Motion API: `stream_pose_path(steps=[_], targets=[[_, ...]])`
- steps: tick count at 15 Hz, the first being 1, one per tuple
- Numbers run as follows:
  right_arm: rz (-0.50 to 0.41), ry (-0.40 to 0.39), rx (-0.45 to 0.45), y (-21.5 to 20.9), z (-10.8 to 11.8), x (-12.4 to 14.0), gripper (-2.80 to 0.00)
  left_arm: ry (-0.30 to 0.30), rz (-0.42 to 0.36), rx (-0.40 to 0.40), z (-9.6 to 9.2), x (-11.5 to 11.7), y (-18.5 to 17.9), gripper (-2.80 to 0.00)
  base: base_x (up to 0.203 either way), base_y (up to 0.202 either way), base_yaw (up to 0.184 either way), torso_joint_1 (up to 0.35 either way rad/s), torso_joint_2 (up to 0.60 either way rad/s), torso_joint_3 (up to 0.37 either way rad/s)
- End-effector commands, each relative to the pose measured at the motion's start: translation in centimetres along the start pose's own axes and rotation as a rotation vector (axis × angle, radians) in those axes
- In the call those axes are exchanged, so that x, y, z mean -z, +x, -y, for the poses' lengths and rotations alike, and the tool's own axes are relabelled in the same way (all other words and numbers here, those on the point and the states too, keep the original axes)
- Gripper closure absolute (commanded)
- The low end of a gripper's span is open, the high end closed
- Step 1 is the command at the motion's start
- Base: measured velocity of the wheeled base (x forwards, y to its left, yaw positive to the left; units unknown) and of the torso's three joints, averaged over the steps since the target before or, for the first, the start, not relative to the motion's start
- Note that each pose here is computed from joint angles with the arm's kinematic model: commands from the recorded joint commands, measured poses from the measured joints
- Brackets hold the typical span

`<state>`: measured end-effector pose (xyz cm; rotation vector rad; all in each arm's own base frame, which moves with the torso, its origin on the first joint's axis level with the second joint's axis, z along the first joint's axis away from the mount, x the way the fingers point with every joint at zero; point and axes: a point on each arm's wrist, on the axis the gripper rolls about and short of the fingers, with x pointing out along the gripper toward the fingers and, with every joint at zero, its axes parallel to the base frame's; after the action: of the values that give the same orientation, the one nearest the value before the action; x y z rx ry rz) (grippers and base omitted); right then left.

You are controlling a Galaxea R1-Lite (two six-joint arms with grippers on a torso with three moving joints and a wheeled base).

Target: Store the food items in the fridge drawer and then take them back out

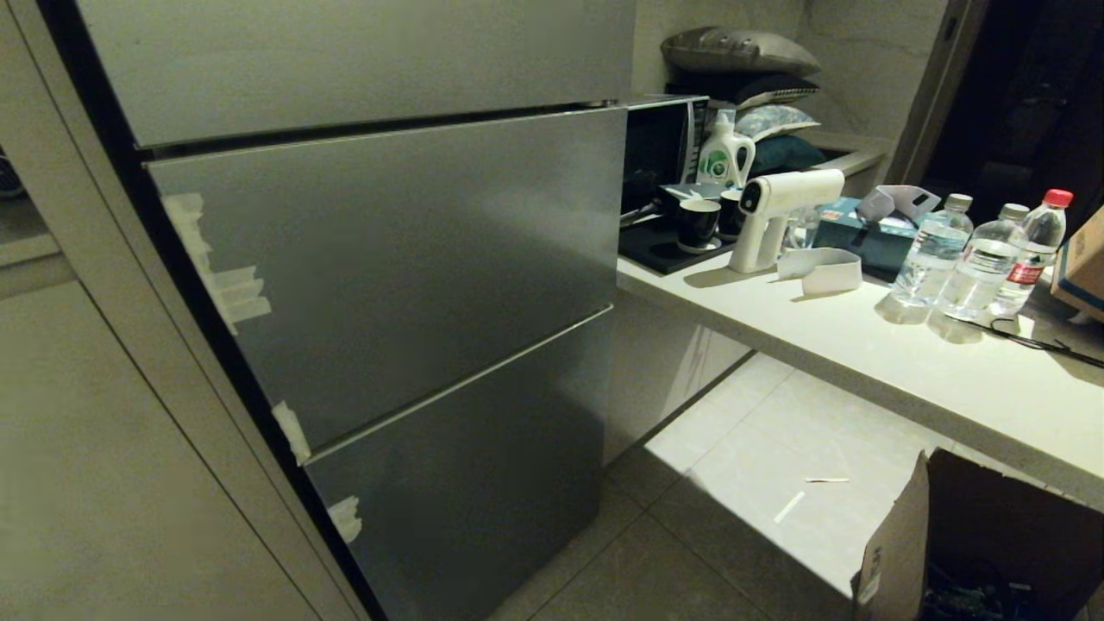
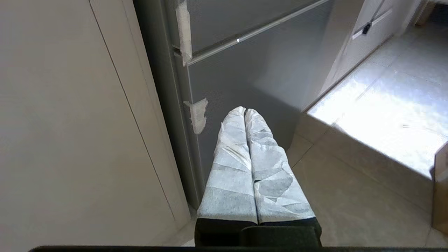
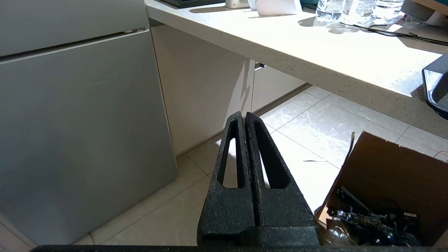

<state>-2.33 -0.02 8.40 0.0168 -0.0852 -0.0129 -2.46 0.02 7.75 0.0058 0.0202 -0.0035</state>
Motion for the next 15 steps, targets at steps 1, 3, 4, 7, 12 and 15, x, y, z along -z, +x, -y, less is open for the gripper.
stream_pose_path(steps=[1, 3, 4, 7, 12, 15], targets=[[-0.031, 0.0, 0.001, 0.2, 0.0, 0.9, 0.0, -0.002, 0.095, 0.001, 0.0, -3.0, -0.8, 0.0, 0.0, 0.0, 0.0, 0.0, 0.0, 0.0], [-0.031, 0.0, 0.001, 0.2, 0.0, 0.9, 0.0, -0.015, 0.073, 0.006, 0.0, -6.2, -0.3, 0.0, 0.0, 0.0, 0.0, 0.0, 0.0, 0.0], [-0.031, 0.0, 0.001, 0.2, 0.0, 0.9, 0.0, -0.03, 0.02, 0.006, 0.0, -7.7, 0.7, 0.0, 0.0, 0.0, 0.0, 0.0, 0.0, 0.0], [-0.031, 0.0, 0.001, 0.2, 0.0, 0.9, 0.0, -0.082, -0.165, -0.033, -0.1, -11.3, 5.8, 0.0, 0.0, 0.0, 0.0, 0.0, 0.0, 0.0], [-0.031, 0.0, 0.001, 0.2, 0.0, 0.9, 0.0, -0.173, -0.218, -0.134, -1.0, -14.3, 16.7, 0.0, 0.0, 0.0, 0.0, 0.0, 0.0, 0.0], [-0.031, 0.0, 0.001, 0.2, 0.0, 0.9, 0.0, -0.24, -0.15, -0.145, -3.9, -15.7, 21.6, 0.0, 0.0, 0.0, 0.0, 0.0, 0.0, 0.0]])
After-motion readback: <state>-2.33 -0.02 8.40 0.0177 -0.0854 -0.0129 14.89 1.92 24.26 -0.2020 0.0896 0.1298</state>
